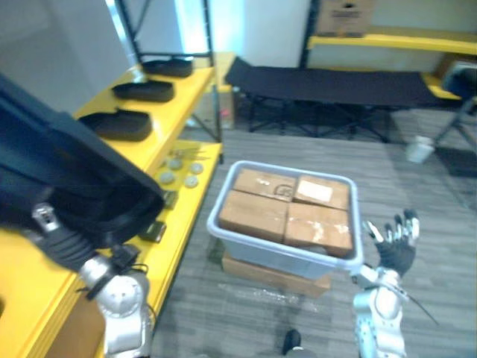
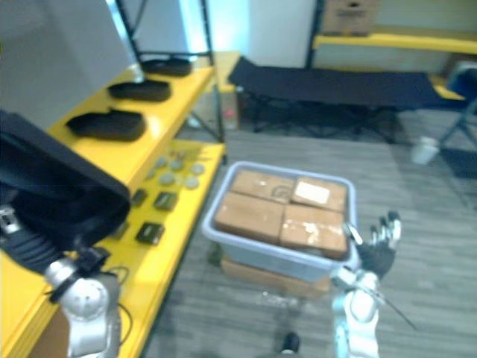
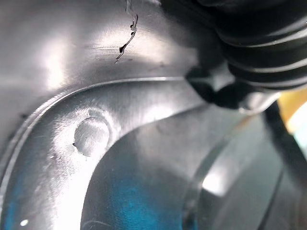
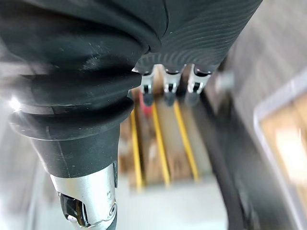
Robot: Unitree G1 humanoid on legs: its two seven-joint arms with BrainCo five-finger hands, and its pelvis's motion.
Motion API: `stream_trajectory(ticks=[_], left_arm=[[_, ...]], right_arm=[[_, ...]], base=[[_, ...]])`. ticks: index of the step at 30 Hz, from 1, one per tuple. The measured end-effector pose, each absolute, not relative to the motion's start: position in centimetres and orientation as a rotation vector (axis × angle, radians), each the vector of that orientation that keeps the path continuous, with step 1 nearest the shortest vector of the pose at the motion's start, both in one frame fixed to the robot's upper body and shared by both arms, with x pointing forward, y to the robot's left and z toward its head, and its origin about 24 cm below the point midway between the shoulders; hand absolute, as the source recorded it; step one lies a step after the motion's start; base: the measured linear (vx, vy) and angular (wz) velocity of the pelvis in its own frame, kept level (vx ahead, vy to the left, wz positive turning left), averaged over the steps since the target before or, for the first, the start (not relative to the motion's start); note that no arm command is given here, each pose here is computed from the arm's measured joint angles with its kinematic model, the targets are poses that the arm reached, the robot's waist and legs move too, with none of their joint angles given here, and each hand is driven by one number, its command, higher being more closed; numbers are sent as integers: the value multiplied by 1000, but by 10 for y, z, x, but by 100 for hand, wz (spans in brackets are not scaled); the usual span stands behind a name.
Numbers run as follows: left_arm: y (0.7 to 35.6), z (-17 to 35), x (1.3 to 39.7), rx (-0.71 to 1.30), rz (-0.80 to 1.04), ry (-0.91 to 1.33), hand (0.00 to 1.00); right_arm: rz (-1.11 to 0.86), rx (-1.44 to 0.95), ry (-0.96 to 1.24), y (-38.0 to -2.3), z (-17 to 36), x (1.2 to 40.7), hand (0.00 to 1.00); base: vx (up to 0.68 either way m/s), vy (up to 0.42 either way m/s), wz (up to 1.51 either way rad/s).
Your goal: Walk over and take plastic housings, then place them on the shelf
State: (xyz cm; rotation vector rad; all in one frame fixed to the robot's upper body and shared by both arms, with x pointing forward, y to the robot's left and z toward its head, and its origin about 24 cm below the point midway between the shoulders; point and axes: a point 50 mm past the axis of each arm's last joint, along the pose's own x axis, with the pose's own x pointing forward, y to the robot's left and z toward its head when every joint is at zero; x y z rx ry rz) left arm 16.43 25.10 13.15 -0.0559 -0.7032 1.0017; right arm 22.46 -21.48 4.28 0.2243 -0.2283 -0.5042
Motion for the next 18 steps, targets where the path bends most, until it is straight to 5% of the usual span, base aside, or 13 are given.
stream_trajectory(ticks=[10, 18], left_arm=[[288, 132, 112, 65, 1085, -663, 100], [286, 127, 111, 13, 1076, -631, 100]], right_arm=[[11, 169, -218, -112, 55, 266, 0], [123, 158, -129, -107, 47, 268, 0]], base=[[36, 55, 50], [-5, 2, -2]])
